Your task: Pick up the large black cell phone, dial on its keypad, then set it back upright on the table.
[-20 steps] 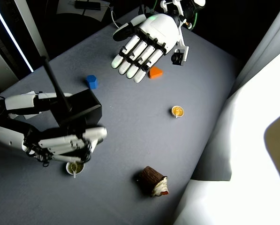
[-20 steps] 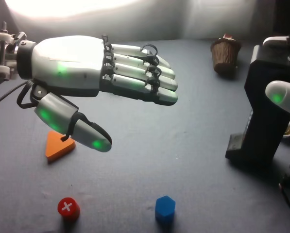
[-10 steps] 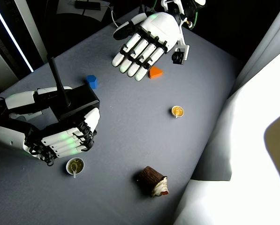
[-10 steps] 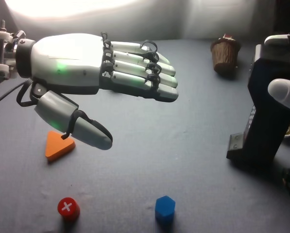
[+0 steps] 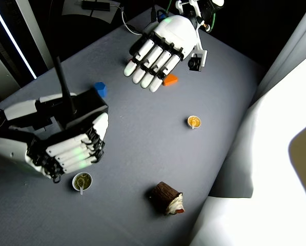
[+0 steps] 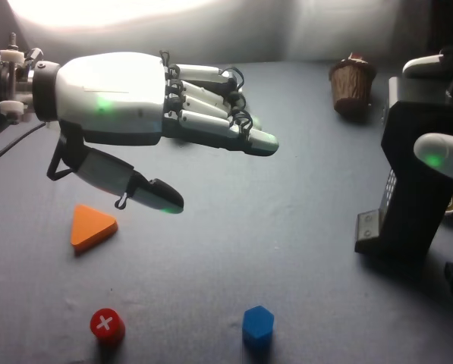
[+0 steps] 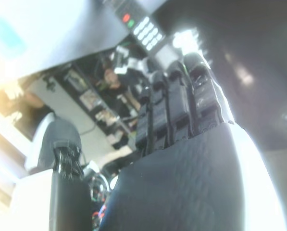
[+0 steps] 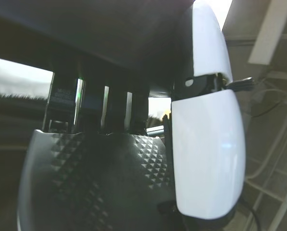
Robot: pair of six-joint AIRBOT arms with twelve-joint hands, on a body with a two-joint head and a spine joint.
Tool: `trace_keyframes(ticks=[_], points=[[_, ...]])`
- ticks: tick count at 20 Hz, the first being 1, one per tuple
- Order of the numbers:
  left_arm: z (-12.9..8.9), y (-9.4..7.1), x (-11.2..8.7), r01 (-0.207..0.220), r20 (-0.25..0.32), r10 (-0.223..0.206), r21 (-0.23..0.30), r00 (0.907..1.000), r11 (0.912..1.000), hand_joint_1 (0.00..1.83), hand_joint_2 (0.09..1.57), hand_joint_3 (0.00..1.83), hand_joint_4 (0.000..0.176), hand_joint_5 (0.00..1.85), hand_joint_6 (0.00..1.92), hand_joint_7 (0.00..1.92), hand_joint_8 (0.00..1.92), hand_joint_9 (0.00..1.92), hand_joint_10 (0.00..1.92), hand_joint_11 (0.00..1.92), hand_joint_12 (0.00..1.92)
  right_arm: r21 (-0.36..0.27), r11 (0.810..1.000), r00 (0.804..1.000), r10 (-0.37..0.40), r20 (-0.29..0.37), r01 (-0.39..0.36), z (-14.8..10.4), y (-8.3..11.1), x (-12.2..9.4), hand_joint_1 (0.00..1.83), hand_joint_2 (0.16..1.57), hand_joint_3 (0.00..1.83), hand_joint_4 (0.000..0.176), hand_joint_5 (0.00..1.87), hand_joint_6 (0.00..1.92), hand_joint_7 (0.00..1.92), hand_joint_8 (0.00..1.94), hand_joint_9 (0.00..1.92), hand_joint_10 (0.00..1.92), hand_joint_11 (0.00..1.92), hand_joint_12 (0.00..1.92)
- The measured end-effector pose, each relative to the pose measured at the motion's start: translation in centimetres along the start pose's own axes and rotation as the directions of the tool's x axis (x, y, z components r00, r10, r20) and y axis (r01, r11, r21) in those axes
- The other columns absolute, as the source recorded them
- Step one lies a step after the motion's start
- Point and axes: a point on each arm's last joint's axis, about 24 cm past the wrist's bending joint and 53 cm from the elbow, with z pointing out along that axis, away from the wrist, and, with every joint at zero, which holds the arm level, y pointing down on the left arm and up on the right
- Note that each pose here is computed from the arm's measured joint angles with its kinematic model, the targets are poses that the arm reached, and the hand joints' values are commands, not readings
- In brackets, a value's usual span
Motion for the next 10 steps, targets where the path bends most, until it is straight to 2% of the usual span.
trace_keyframes(ticks=[1, 2, 3, 4, 6, 8, 9, 10], points=[[0.0, 0.2, -0.2, -0.001, 0.01, 0.001, -0.01, 0.9999, 1.0, 0.66, 1.31, 0.01, 0.035, 0.2, 0.0, 0.57, 0.01, 0.65, 0.14, 0.09, 1.31, -0.01, 1.0, 1.0, -0.008, -0.005, 0.008, 0.2, 0.3, -0.1, 1.49, 1.11, 0.0, 0.0, 0.9, 0.94, 0.96, 0.9, 0.95, 1.06, 0.82, 1.62], [0.0, 0.3, -0.4, 0.0, 0.017, 0.001, -0.014, 0.9998, 0.9999, 0.91, 1.21, 0.0, 0.038, 0.2, 0.0, 0.71, 0.03, 0.78, 0.54, 0.32, 1.5, -0.024, 1.0, 1.0, -0.014, -0.008, 0.013, 0.5, 0.8, -0.2, 1.49, 1.11, 0.0, 0.0, 0.9, 0.94, 0.95, 0.9, 0.95, 1.06, 0.82, 1.62], [0.0, 0.5, -0.6, 0.0, 0.023, 0.0, -0.022, 0.9997, 0.9998, 0.91, 1.21, 0.0, 0.038, 0.2, 0.0, 0.71, 0.03, 0.78, 0.54, 0.32, 1.5, -0.039, 0.999, 1.0, -0.017, -0.01, 0.016, 0.7, 1.2, -0.2, 1.49, 1.11, 0.0, 0.0, 0.9, 0.94, 0.95, 0.9, 0.95, 1.06, 0.82, 1.62], [0.1, 0.6, -0.7, 0.007, 0.031, -0.006, -0.028, 0.9995, 0.9996, 1.28, 1.26, 0.0, 0.068, 0.21, 0.0, 0.69, 1.39, 0.8, 1.5, 0.64, 1.83, -0.063, 0.998, 1.0, -0.018, -0.017, 0.017, 1.0, 1.9, 0.0, 1.49, 1.11, 0.0, 0.0, 0.92, 0.94, 0.95, 0.9, 0.94, 1.07, 0.81, 1.61], [0.3, 0.6, -0.6, 0.007, 0.031, -0.006, -0.032, 0.9995, 0.9995, 1.28, 1.31, 0.0, 0.08, 0.04, 0.0, 0.61, 1.64, 0.79, 1.9, 0.77, 1.92, -0.089, 0.996, 0.999, -0.018, -0.029, 0.015, 1.4, 2.6, 0.3, 1.49, 1.11, 0.0, 0.0, 0.93, 0.93, 0.95, 0.91, 0.93, 1.1, 0.8, 1.63], [0.6, 0.9, -0.7, 0.01, 0.041, -0.008, -0.045, 0.9991, 0.9989, 1.27, 1.31, 0.0, 0.08, 0.0, 0.0, 0.62, 1.63, 0.81, 1.92, 0.75, 1.92, -0.095, 0.995, 0.999, -0.018, -0.033, 0.015, 1.6, 2.7, 0.5, 1.49, 1.11, 0.0, 0.0, 0.93, 0.91, 0.95, 0.9, 0.94, 1.1, 0.81, 1.62], [0.7, 0.9, -0.7, 0.012, 0.043, -0.01, -0.044, 0.999, 0.999, 1.27, 1.3, 0.0, 0.086, 0.0, 0.0, 0.61, 1.63, 0.81, 1.92, 0.74, 1.92, -0.095, 0.995, 0.999, -0.019, -0.036, 0.016, 1.8, 2.7, 0.5, 1.49, 1.11, 0.0, 0.0, 0.93, 0.91, 0.95, 0.9, 0.94, 1.09, 0.82, 1.61], [0.9, 0.8, -0.7, 0.017, 0.047, -0.015, -0.044, 0.9988, 0.9989, 1.28, 1.29, 0.0, 0.1, 0.0, 0.0, 0.64, 1.59, 0.81, 1.92, 0.75, 1.92, -0.105, 0.994, 0.999, -0.019, -0.037, 0.015, 2.0, 3.0, 0.5, 1.49, 1.11, 0.0, 0.0, 0.93, 0.89, 0.95, 0.91, 0.94, 1.09, 0.82, 1.61]])
